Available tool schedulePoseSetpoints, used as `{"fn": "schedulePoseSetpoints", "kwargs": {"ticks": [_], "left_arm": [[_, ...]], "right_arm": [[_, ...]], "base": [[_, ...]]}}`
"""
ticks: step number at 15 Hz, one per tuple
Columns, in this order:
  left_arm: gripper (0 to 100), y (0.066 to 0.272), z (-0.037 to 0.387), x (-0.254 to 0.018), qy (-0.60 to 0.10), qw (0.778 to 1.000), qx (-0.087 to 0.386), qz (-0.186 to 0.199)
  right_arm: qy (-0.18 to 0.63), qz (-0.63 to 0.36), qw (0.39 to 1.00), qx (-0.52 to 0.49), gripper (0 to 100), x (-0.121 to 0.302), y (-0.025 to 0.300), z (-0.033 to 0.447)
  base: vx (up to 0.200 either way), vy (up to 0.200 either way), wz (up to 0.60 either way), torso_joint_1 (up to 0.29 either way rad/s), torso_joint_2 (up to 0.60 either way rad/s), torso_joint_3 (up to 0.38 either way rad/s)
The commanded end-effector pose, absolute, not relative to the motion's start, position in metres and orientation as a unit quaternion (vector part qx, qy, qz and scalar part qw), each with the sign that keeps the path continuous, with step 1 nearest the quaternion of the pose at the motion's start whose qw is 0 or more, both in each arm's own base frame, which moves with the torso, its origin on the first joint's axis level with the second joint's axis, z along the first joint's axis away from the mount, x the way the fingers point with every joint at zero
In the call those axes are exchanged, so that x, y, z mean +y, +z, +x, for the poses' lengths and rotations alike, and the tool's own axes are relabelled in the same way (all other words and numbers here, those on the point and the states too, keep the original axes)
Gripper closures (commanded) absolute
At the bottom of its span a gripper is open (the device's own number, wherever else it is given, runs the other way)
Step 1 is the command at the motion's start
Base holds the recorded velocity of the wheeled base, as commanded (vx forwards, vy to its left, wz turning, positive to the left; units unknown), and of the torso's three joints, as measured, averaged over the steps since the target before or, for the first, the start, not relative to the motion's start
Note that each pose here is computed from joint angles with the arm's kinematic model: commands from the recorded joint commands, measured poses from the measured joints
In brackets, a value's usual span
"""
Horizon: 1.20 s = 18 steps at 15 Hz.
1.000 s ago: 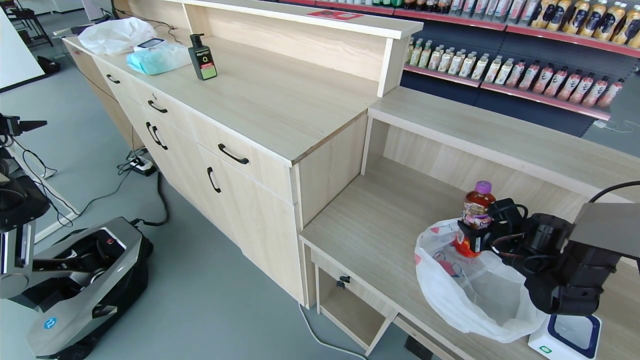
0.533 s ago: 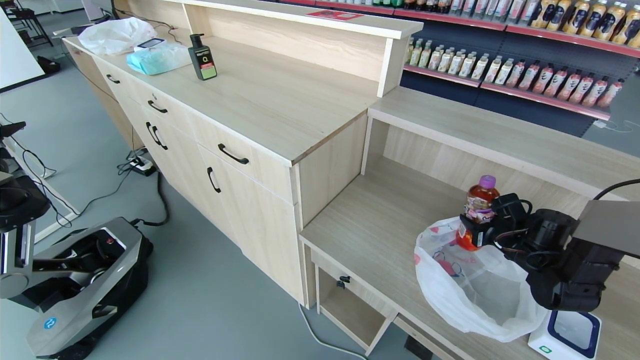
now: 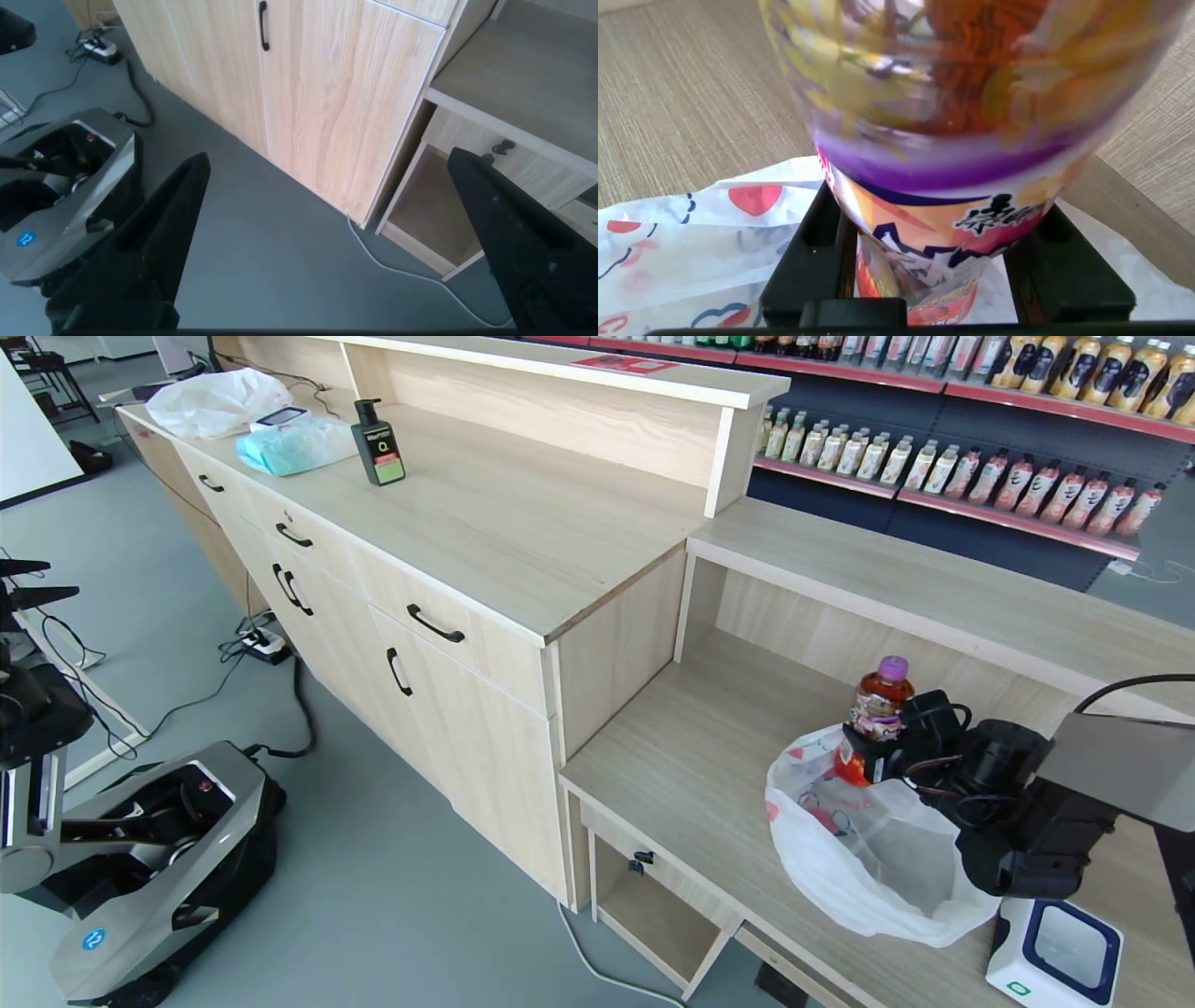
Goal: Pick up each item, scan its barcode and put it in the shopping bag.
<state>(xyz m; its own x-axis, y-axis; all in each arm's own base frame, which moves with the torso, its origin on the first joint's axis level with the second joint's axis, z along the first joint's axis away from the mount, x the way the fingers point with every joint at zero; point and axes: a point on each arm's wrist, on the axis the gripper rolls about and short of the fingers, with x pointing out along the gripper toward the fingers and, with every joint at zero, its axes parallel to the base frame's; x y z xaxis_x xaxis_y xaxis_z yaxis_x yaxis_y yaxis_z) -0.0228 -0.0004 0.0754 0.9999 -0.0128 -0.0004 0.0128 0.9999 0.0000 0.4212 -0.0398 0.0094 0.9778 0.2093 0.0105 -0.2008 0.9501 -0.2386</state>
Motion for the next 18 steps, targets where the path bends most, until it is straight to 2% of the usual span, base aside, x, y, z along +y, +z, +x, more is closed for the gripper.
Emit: {"fn": "schedulePoseSetpoints", "kwargs": {"ticks": [1,6,7,12,14,17,18], "left_arm": [[0,0.075,-0.023,0.000,-0.006,1.000,0.000,0.000],[0,0.076,-0.023,0.000,-0.006,1.000,0.001,0.000],[0,0.075,-0.023,0.000,-0.006,1.000,0.000,0.000],[0,0.075,-0.023,0.000,-0.006,1.000,0.000,0.000],[0,0.075,-0.023,0.000,-0.006,1.000,0.000,0.000],[0,0.075,-0.023,0.000,-0.006,1.000,0.000,0.000],[0,0.075,-0.023,0.000,-0.006,1.000,0.000,0.000]], "right_arm": [[0.108,-0.119,0.987,-0.016,100,-0.037,0.003,0.425],[0.115,-0.120,0.986,-0.020,100,-0.031,0.006,0.425],[0.116,-0.119,0.986,-0.018,0,-0.031,0.005,0.424],[0.117,-0.120,0.986,-0.011,0,-0.030,0.003,0.422],[0.128,-0.123,0.984,-0.022,0,-0.030,0.013,0.421],[0.140,-0.125,0.982,-0.029,0,-0.028,0.044,0.405],[0.166,-0.132,0.977,-0.024,0,-0.025,0.069,0.386]], "base": [[0.000,0.000,0.00,0.000,0.00,0.000],[0.000,0.000,0.00,0.000,0.00,0.000],[0.000,0.000,0.00,0.000,0.00,0.000],[0.000,0.000,0.00,0.000,0.00,0.000],[0.000,0.000,0.00,0.000,0.00,0.000],[0.000,0.000,0.00,0.000,0.00,0.000],[0.000,0.000,0.00,0.000,0.00,0.000]]}}
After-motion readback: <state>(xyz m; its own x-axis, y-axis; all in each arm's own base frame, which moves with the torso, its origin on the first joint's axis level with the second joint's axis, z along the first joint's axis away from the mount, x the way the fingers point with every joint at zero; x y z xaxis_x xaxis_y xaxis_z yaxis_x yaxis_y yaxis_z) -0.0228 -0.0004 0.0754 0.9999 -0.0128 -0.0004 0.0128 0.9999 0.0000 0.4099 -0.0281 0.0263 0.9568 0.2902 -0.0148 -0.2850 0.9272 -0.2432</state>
